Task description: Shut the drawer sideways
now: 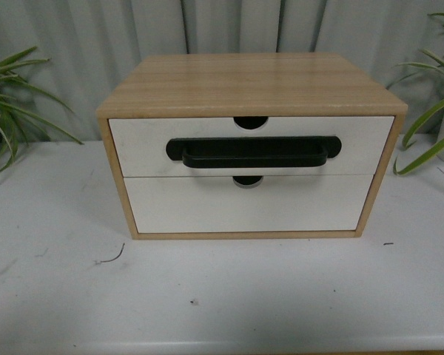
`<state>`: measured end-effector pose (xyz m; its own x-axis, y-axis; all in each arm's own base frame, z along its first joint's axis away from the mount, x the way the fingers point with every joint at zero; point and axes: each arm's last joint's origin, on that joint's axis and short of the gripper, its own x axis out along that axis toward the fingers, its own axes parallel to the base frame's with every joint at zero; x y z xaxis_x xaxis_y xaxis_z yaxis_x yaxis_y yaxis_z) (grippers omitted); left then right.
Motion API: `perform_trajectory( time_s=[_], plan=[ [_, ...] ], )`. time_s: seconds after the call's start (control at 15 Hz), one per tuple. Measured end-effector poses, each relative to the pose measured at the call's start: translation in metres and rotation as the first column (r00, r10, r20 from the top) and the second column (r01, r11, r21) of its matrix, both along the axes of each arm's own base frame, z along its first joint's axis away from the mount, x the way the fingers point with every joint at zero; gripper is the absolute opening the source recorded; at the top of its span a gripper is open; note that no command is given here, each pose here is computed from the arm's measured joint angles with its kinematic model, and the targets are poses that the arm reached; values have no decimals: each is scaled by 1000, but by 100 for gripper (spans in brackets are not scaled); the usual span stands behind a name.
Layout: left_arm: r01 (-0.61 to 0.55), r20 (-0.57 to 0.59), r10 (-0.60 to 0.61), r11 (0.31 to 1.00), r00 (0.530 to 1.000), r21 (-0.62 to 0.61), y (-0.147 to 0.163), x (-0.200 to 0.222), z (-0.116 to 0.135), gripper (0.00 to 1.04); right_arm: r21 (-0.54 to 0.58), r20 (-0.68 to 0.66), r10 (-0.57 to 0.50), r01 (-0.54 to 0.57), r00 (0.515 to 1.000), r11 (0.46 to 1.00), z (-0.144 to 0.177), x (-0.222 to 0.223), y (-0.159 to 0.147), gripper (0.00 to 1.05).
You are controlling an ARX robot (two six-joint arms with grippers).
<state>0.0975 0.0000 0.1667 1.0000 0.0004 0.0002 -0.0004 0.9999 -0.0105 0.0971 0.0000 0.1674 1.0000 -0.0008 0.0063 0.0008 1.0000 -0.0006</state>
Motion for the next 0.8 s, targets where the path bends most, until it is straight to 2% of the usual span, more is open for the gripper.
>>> perform_trajectory(
  time_s=[0.2,0.27,0.33,0.8],
  plan=[
    [0,0,0,1000,1000,0,0,0,0,92,0,0,0,0,1000,1000,0,0,0,89],
    [0,0,0,1000,1000,3,0,0,0,99,0,0,0,0,1000,1000,0,0,0,100],
    [0,0,0,1000,1000,3,0,0,0,97,0,0,0,0,1000,1000,0,0,0,97],
    [0,0,0,1000,1000,3,0,0,0,98,0,0,0,0,1000,1000,0,0,0,98]
  ],
)
